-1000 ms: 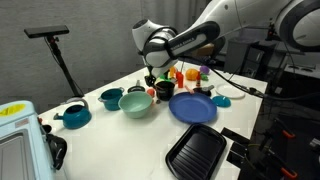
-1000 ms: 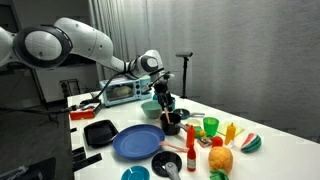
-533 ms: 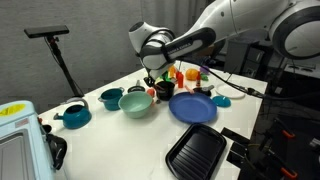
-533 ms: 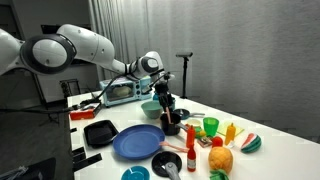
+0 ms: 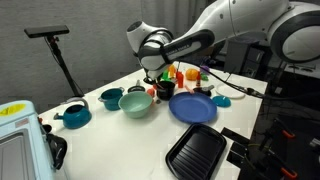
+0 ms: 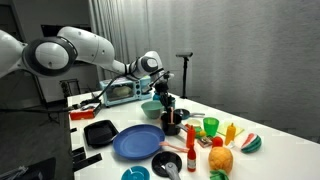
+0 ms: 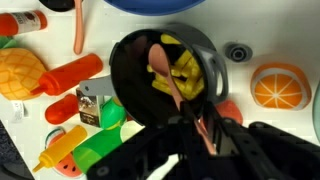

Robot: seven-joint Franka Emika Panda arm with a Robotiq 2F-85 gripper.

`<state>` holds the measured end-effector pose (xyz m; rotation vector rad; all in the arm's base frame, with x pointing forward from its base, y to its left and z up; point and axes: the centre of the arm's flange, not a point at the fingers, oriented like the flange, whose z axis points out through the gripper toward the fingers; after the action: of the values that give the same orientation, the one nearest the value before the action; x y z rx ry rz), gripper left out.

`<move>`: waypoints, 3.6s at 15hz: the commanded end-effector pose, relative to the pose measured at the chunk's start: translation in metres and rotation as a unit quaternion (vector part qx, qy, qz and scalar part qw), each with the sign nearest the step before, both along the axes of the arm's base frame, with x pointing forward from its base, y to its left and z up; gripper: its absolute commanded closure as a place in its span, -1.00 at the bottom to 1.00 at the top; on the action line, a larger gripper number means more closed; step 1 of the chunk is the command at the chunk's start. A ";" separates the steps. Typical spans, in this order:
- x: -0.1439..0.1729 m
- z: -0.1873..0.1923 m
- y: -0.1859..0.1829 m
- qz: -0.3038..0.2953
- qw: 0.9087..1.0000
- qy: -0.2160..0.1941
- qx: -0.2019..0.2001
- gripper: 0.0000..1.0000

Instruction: Take the spoon and mix the objects in the black pot

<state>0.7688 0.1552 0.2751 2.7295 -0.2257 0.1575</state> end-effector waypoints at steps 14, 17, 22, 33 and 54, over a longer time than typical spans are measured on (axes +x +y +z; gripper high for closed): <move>0.028 0.030 -0.020 -0.022 1.000 0.008 0.017 -0.98; 0.029 0.034 -0.020 -0.034 0.999 0.011 0.021 -1.00; 0.036 0.024 -0.022 -0.045 0.999 0.003 0.015 -1.00; 0.056 0.006 -0.014 -0.033 0.999 -0.018 0.013 -1.00; 0.057 0.004 -0.023 -0.051 0.998 -0.024 -0.012 0.98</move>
<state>0.7922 0.1350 0.2727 2.7018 -0.3449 0.1943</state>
